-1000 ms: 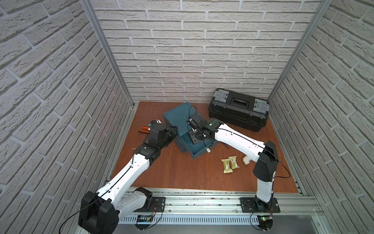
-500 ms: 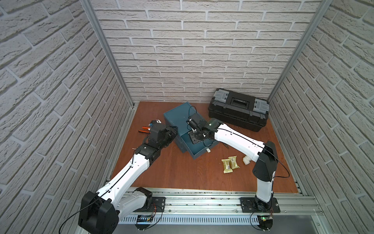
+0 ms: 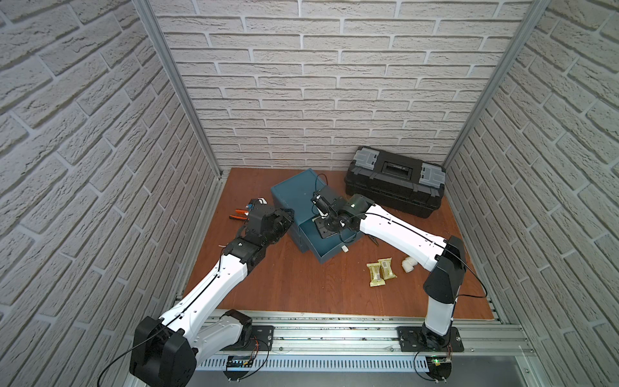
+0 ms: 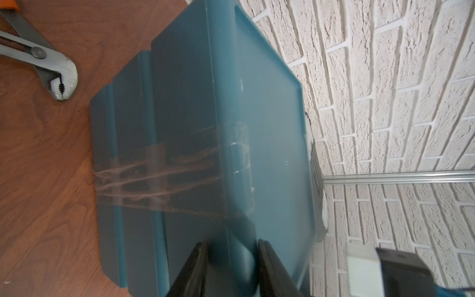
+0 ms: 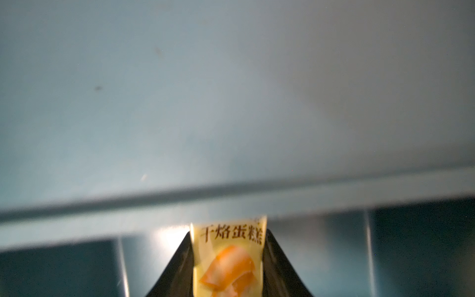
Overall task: Take the cookies out of the drawer
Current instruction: Pick up the cookie from the drawer, then place the cookie at the center of the board.
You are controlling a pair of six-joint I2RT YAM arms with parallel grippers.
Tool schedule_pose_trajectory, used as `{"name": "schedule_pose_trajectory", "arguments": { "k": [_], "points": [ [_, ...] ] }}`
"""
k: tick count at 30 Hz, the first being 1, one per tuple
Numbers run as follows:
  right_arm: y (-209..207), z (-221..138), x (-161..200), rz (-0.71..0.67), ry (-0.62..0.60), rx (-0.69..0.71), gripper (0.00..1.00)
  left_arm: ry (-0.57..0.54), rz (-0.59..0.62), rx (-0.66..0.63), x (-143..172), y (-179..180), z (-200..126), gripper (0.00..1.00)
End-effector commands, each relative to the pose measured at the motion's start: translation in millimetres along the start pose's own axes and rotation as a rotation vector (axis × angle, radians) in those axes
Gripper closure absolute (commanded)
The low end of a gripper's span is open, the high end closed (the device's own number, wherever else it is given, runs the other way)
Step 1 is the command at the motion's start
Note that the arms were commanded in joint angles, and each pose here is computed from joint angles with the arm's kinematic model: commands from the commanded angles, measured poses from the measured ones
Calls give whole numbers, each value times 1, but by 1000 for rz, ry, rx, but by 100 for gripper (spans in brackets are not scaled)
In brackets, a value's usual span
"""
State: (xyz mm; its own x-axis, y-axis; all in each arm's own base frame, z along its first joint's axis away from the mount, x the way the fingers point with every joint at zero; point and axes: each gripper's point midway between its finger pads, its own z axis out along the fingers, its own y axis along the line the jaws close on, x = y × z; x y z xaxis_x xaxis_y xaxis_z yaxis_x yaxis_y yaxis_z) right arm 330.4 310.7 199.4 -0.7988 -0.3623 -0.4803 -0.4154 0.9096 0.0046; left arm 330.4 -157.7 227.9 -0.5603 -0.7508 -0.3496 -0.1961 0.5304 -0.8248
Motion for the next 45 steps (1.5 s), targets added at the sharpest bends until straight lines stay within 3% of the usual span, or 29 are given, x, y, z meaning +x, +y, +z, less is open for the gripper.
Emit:
{"name": "schedule_pose_trajectory", "arguments": {
  "k": [1,12,17,20,24,32,38,45],
  "points": [
    [-1,-37,-3,-11,-60,-26,63,51,5,-78,13,23,-2,64],
    [-32,-99,15,49,-130,27,64,51,5,-100,13,28,-3,64],
    [-61,-121,47,108,-155,85,65,56,4,-101,14,28,-2,64],
    [-79,-121,80,134,-112,136,65,61,2,-100,15,27,-1,65],
    [-91,-105,128,177,-27,159,65,59,3,-102,14,27,-1,65],
    [-56,-42,184,253,43,77,65,60,1,-106,15,29,0,65],
    [-50,0,200,341,-7,71,66,52,-3,-105,14,30,-3,65],
    [-46,32,205,318,-1,95,67,62,-4,-108,17,32,-1,66]
  ]
}}
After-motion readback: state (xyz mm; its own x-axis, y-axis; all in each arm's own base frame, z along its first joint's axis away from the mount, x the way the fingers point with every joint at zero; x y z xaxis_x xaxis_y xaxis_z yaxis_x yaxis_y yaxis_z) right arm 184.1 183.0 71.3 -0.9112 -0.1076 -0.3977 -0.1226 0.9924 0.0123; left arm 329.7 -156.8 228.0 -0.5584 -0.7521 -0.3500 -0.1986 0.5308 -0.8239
